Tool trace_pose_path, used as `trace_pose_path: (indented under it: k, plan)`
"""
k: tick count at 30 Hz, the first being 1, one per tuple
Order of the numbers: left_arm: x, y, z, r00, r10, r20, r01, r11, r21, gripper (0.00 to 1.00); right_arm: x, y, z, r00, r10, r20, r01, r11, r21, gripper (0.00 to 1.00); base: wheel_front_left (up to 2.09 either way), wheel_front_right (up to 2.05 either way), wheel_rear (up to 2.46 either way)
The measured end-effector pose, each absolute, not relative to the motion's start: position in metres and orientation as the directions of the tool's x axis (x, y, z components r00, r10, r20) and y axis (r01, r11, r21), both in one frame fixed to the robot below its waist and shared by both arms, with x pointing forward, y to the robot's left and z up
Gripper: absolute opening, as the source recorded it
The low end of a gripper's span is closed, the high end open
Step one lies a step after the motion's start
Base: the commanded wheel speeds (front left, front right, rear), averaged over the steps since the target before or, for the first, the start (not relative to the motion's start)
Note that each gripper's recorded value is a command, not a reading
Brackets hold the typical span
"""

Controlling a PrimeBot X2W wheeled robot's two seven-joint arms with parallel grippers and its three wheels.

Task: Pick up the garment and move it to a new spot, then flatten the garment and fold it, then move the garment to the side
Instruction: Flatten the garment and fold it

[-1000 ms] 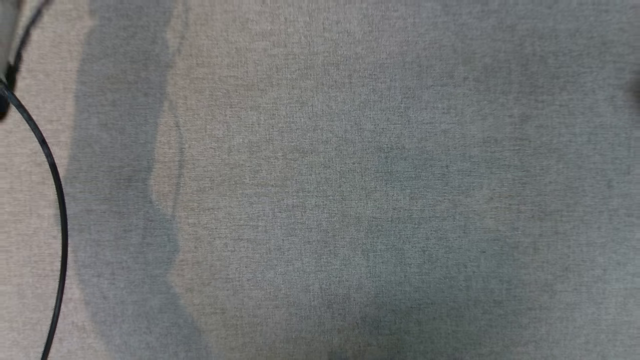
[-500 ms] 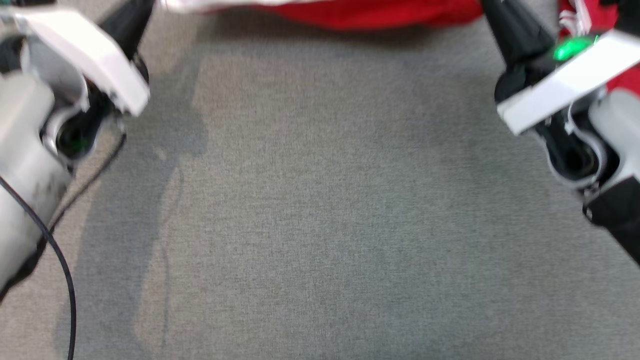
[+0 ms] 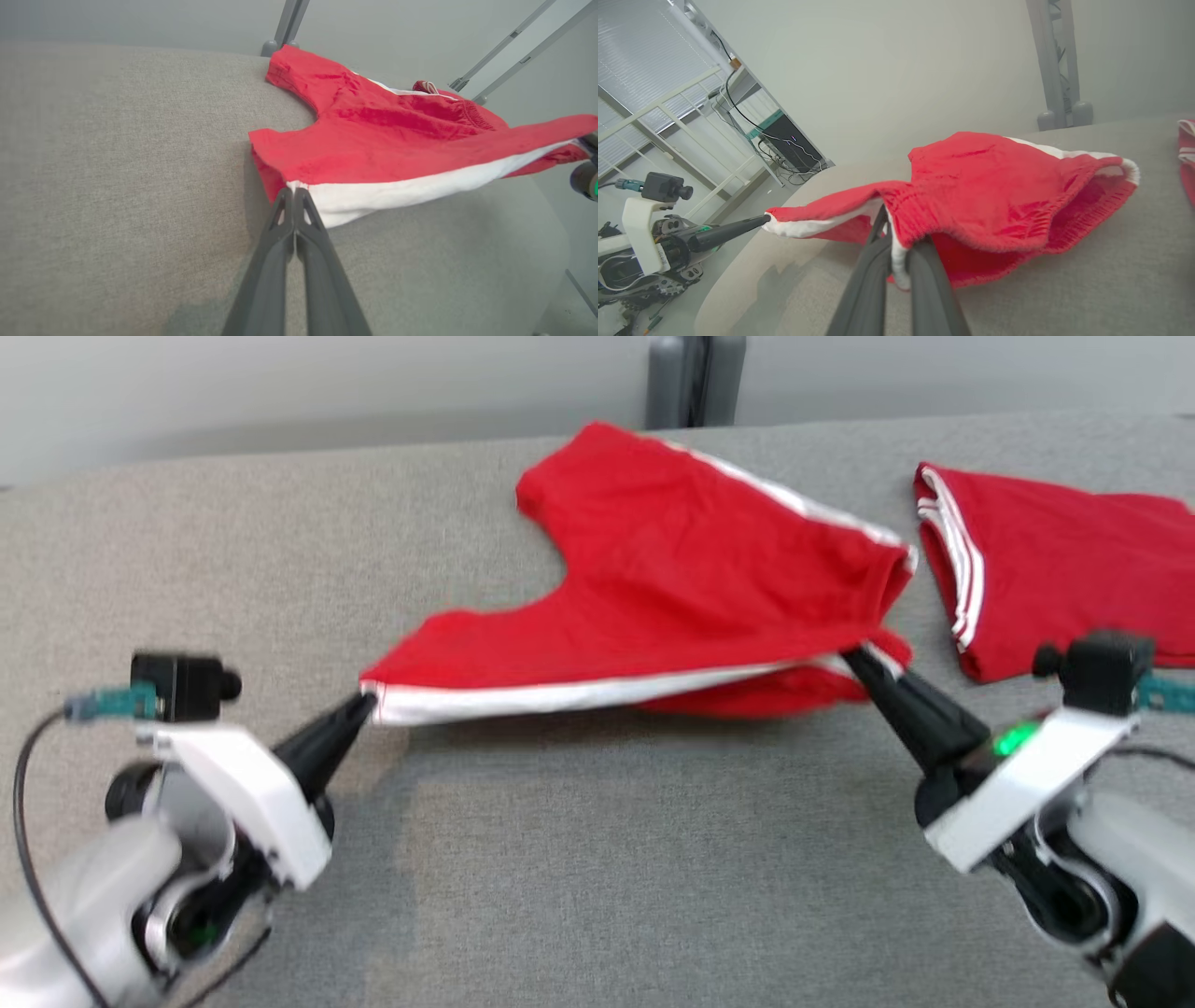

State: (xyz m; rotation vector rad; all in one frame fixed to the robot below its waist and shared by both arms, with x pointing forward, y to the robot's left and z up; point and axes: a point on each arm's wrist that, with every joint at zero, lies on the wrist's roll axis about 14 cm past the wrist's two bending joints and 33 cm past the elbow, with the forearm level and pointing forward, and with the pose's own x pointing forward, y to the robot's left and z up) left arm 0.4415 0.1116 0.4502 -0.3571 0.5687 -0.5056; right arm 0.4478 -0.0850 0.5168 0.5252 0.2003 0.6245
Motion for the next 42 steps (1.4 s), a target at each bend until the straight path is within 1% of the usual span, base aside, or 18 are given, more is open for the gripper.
trace_pose_path:
  k: [5,9,13,17,23,28,29,35,42]
  plan:
    - [0.407,0.114,0.455,0.729,-0.539,-0.421,0.335,0.818,-0.467,0.0,0.407,-0.091,0.509,0.784,0.618,-0.053,-0.505,0.685,0.526,0.0,0.0,0.0,0.0]
    - [0.377,0.105,0.457,0.709,-0.563,-0.424,0.326,0.796,-0.511,0.0,0.382,-0.095,0.505,0.783,0.619,-0.061,-0.5,0.685,0.53,0.0,0.0,0.0,0.0]
    - [0.359,0.105,0.46,0.709,-0.563,-0.424,0.315,0.792,-0.523,0.0,0.373,-0.103,0.508,0.809,0.586,-0.04,-0.468,0.684,0.561,0.0,0.0,0.0,0.0]
    - [0.35,0.105,0.464,0.723,-0.556,-0.41,0.295,0.786,-0.544,0.0,0.364,-0.112,0.503,0.825,0.564,-0.049,-0.443,0.697,0.564,0.0,0.0,0.0,0.0]
    - [0.35,0.109,0.474,0.748,-0.544,-0.381,0.288,0.783,-0.552,0.0,0.35,-0.119,0.492,0.83,0.551,-0.082,-0.416,0.71,0.568,0.0,0.0,0.0,0.0]
    - [0.373,0.104,0.483,0.741,-0.565,-0.363,0.346,0.785,-0.515,0.0,0.359,-0.119,0.492,0.839,0.539,-0.072,-0.41,0.714,0.568,0.0,0.0,0.0,0.0]
    - [0.39,0.104,0.487,0.744,-0.567,-0.355,0.362,0.787,-0.499,0.0,0.365,-0.115,0.491,0.837,0.543,-0.068,-0.415,0.711,0.568,0.0,0.0,0.0,0.0]
    - [0.447,0.095,0.492,0.734,-0.592,-0.333,0.434,0.786,-0.441,0.0,0.391,-0.117,0.488,0.866,0.498,-0.045,-0.386,0.722,0.574,0.0,0.0,0.0,0.0]
    - [0.498,0.064,0.475,0.656,-0.66,-0.366,0.494,0.742,-0.452,0.0,0.417,-0.139,0.476,0.923,0.383,-0.047,-0.282,0.753,0.595,0.0,0.0,0.0,0.0]
